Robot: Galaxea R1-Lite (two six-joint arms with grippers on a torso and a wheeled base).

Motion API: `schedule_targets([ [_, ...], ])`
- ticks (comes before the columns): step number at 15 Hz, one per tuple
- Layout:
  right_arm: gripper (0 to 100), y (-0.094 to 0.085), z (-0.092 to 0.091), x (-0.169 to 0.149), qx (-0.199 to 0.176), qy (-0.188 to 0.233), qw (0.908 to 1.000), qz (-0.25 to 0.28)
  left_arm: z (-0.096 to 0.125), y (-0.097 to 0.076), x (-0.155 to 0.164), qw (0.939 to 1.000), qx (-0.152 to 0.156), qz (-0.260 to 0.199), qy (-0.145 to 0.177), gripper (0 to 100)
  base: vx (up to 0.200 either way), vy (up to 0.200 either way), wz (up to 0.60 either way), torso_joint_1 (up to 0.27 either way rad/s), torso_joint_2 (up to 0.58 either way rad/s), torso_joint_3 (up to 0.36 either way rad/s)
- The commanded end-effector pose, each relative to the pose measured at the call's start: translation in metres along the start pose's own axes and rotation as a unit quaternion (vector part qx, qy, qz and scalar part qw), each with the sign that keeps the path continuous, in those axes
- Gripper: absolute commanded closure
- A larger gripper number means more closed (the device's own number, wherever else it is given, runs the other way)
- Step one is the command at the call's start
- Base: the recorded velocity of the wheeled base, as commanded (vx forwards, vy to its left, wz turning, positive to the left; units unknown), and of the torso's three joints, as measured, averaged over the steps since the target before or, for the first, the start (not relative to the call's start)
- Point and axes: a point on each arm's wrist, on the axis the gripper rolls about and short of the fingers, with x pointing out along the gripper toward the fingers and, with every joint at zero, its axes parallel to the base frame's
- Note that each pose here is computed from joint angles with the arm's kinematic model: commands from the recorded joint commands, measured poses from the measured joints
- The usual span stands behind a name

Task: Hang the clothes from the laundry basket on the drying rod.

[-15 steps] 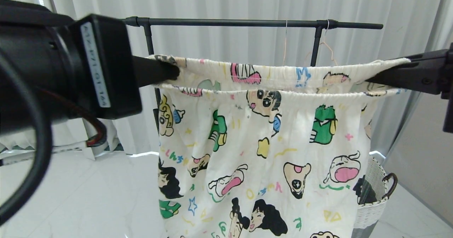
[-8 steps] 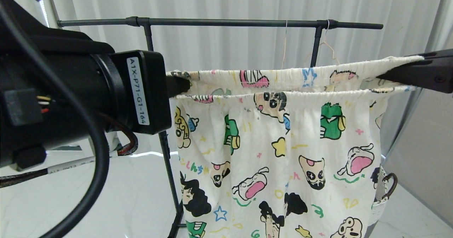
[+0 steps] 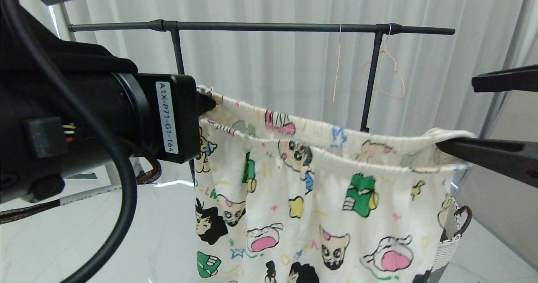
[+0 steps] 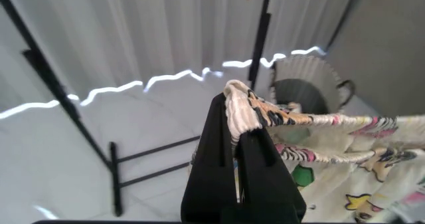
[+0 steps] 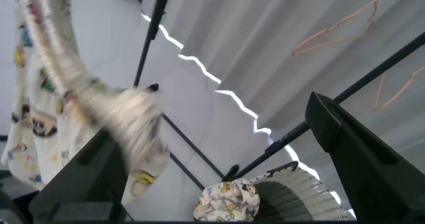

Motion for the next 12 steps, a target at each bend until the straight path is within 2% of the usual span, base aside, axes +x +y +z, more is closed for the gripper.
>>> schedule_targets([
  [1, 0, -0.004, -0.007, -0.025, 0.003, -0.019, 0.9998, 0.008, -0.003, 0.003, 0.005, 0.9997, 0.018, 0.014, 0.005, 100, 0.000, 0.000, 0.00, 0.000, 0.00, 0.000],
  [4, 0, -0.008, -0.012, -0.037, 0.007, -0.018, 0.9998, -0.001, -0.002, 0.001, 0.008, 0.9996, 0.026, 0.015, 0.000, 100, 0.000, 0.000, 0.00, 0.000, 0.00, 0.000],
  [8, 0, -0.018, -0.019, -0.034, 0.017, 0.006, 0.9983, -0.056, -0.008, 0.002, 0.009, 0.9986, 0.043, 0.031, 0.007, 100, 0.000, 0.000, 0.00, 0.000, 0.00, 0.000],
  [9, 0, -0.026, -0.027, -0.031, 0.022, 0.031, 0.9944, -0.099, -0.010, 0.004, 0.008, 0.9981, 0.044, 0.041, 0.007, 100, 0.000, 0.000, 0.00, 0.000, 0.00, 0.000],
  [10, 0, -0.034, -0.035, -0.030, 0.019, 0.063, 0.9867, -0.148, -0.012, 0.007, 0.007, 0.9975, 0.046, 0.054, 0.008, 100, 0.000, 0.000, 0.00, 0.000, 0.00, 0.000],
  [12, 0, -0.052, -0.042, -0.032, 0.011, 0.104, 0.9657, -0.237, -0.017, 0.020, 0.005, 0.9956, 0.052, 0.077, 0.013, 100, 0.000, 0.000, 0.00, 0.000, 0.00, 0.000],
])
